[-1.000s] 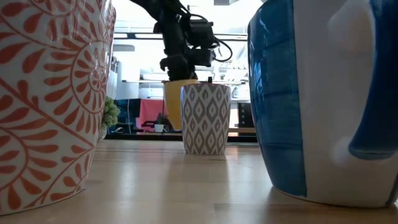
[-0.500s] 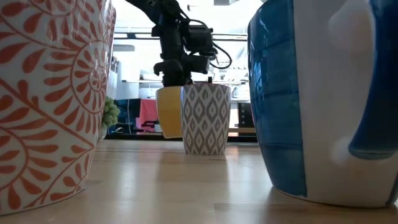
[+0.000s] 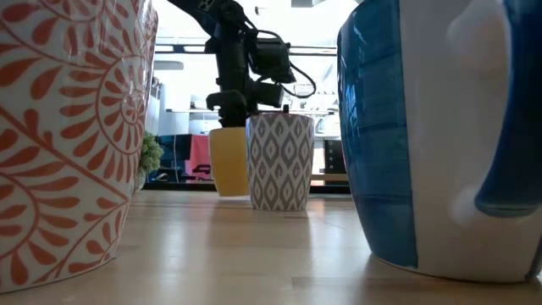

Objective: Place coffee mugs
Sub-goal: Put the yellow mug on the shelf

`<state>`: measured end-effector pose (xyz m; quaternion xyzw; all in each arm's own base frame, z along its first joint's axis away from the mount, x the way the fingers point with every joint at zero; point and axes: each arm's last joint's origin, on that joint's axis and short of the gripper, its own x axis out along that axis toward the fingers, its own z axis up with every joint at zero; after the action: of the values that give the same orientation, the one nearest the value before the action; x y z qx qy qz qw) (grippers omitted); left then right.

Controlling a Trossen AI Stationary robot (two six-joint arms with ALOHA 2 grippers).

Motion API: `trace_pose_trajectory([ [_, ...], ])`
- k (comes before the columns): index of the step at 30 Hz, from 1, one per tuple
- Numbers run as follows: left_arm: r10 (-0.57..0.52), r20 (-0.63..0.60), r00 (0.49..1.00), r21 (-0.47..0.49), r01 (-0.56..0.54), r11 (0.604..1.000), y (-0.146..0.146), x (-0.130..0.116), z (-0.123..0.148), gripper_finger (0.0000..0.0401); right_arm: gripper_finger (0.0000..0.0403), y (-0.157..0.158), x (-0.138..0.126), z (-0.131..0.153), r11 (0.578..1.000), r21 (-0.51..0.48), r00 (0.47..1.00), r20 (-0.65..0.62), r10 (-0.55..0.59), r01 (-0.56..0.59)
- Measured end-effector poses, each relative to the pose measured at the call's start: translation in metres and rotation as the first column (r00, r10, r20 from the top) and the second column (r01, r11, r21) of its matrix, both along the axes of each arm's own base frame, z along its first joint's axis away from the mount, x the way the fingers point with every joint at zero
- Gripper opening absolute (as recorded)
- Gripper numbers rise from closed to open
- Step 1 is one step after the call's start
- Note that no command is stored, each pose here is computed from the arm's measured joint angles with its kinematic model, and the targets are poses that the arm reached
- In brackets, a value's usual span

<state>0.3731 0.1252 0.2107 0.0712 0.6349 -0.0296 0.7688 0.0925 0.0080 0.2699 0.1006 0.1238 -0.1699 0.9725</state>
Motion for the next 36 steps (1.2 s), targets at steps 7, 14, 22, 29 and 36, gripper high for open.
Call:
trace_pose_trajectory([
  [7,-0.014,-0.006,1.0,-0.005,0.014,1.0,-0.003,0.0,0.0,0.0032,0.0098,0.0,0.0,0.0,1.0,0.003,1.0,0.001,0.001,-0.001],
  [14,-0.007,-0.009,1.0,-0.008,0.007,1.0,-0.003,0.0,0.0,0.0036,0.0098,0.0,0.0,0.0,1.0,-0.001,1.0,-0.001,0.005,-0.005],
  [22,0.019,0.002,1.0,-0.01,-0.019,1.0,-0.003,0.001,0.0,0.0051,0.0098,0.0,0.0,0.0,1.0,-0.001,1.0,-0.002,0.01,-0.01],
  [29,0.056,0.005,0.998,-0.007,-0.056,0.998,0.001,-0.001,0.002,0.0085,0.0098,0.0,0.0,0.0,1.0,0.001,1.0,-0.002,0.016,-0.016],
  [36,0.055,0.085,0.995,0.015,-0.056,0.998,0.002,0.003,0.029,0.011,0.0098,0.0,0.0,0.0,1.0,0.0,1.0,-0.006,0.016,-0.016],
])
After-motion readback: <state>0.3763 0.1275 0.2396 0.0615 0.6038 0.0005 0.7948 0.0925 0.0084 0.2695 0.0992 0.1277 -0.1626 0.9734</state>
